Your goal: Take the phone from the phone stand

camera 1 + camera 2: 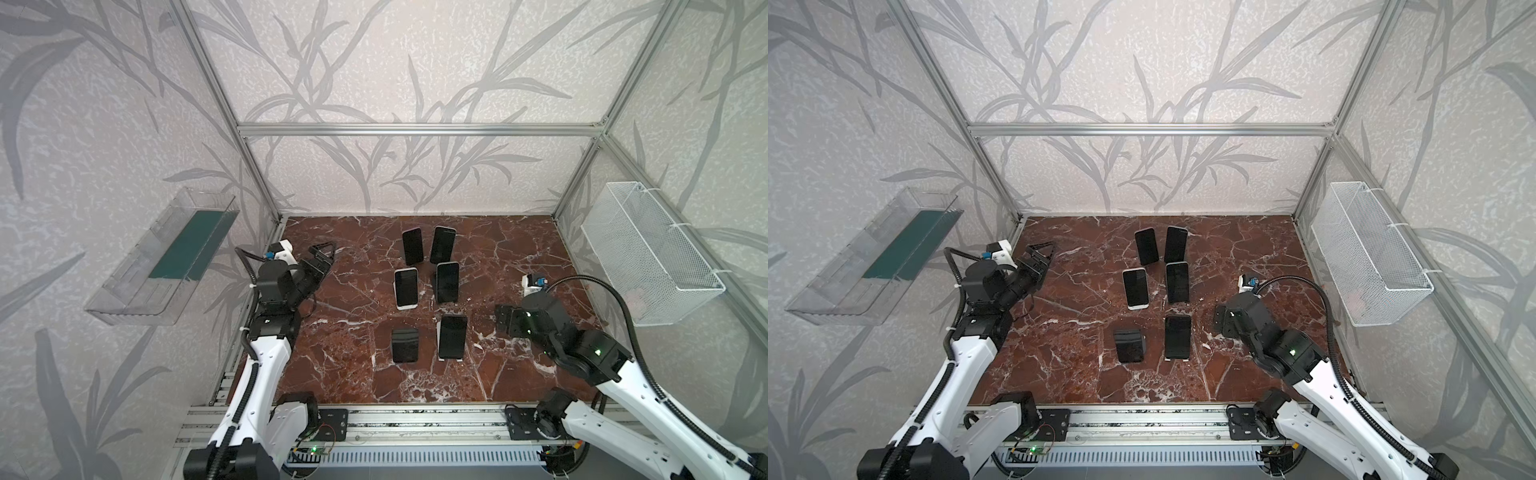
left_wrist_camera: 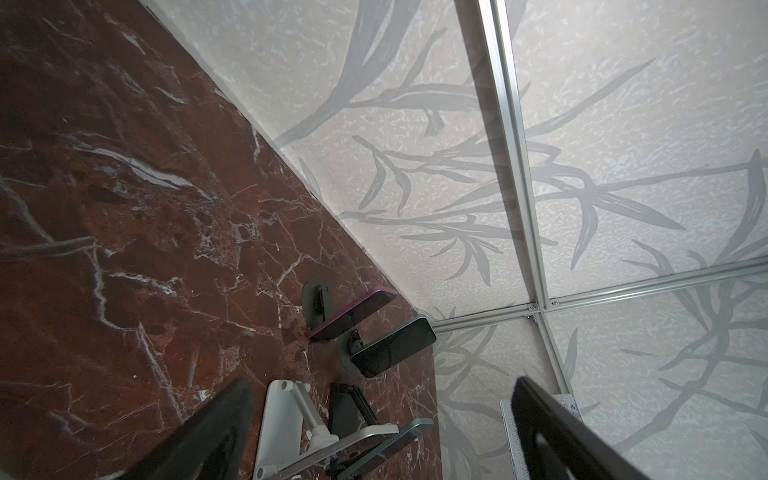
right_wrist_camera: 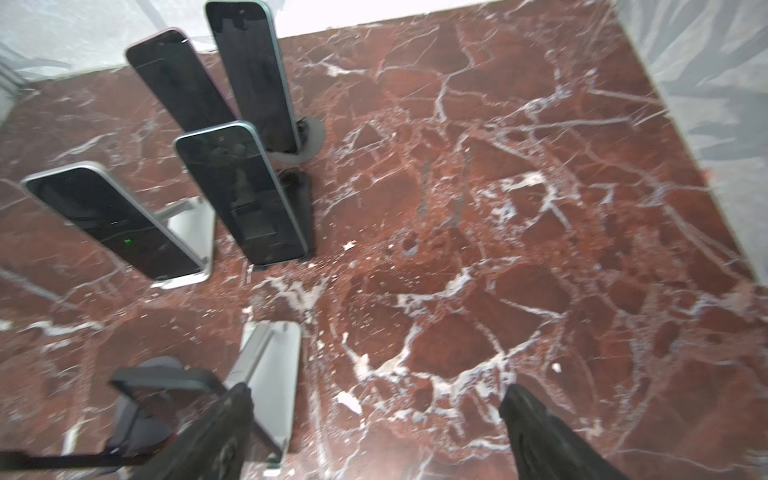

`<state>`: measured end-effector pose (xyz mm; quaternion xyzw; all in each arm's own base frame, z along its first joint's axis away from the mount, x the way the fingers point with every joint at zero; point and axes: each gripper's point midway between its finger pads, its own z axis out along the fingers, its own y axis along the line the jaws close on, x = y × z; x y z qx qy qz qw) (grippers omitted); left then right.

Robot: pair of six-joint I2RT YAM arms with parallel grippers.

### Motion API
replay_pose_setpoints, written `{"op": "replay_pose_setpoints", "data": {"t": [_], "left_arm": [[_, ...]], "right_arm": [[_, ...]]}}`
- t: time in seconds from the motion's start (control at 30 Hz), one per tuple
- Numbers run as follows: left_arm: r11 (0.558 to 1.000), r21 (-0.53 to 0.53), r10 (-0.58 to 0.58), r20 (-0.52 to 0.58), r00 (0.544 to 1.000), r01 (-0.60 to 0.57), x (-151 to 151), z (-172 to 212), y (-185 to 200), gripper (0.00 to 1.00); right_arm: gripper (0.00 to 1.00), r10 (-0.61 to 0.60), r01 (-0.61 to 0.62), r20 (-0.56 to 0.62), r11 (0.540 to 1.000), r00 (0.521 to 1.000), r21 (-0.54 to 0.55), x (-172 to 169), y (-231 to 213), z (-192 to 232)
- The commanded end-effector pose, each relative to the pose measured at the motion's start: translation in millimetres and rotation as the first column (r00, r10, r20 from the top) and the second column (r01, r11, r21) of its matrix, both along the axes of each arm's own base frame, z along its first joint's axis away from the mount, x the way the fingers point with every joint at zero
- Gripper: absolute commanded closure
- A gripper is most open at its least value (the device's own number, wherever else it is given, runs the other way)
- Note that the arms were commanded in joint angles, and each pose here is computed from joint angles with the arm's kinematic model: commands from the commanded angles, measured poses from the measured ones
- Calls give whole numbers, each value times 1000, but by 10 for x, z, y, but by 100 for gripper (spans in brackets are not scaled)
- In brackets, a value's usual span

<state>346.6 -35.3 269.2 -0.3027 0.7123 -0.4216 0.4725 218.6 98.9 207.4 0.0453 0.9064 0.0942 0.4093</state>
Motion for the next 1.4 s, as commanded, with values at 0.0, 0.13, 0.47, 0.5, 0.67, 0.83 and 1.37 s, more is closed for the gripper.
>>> {"op": "replay_pose_setpoints", "data": {"t": [0.0,0.13,0.47,0.5,0.67,0.83,1.37], "left_arm": [[999,-23,-31,-4,1000,31,-80,5,-49,4],[991,71,-107,-81,991,113,-371,-143,-165,4],[967,96,-201,-282,938,236,-803,-715,-303,3],[961,125,-199,-312,929,247,-862,-753,-300,3],[971,164,-117,-313,943,175,-949,-793,-203,4],[968,152,-131,-372,919,199,-998,-915,-229,5],[967,143,-145,-373,917,211,-1022,-941,-257,7]], "right_arm": [[6,18,-16,-22,998,1000,53,-66,155,-16],[1,48,-49,-15,999,999,-21,-93,259,27],[1,52,-54,38,996,998,72,-88,816,15],[1,68,-70,31,994,997,82,-84,902,-2],[1,121,-124,36,987,992,98,-44,1179,-77],[1,114,-116,35,990,993,82,3,1237,-115],[1,131,-131,6,990,991,54,45,1383,-437]]}}
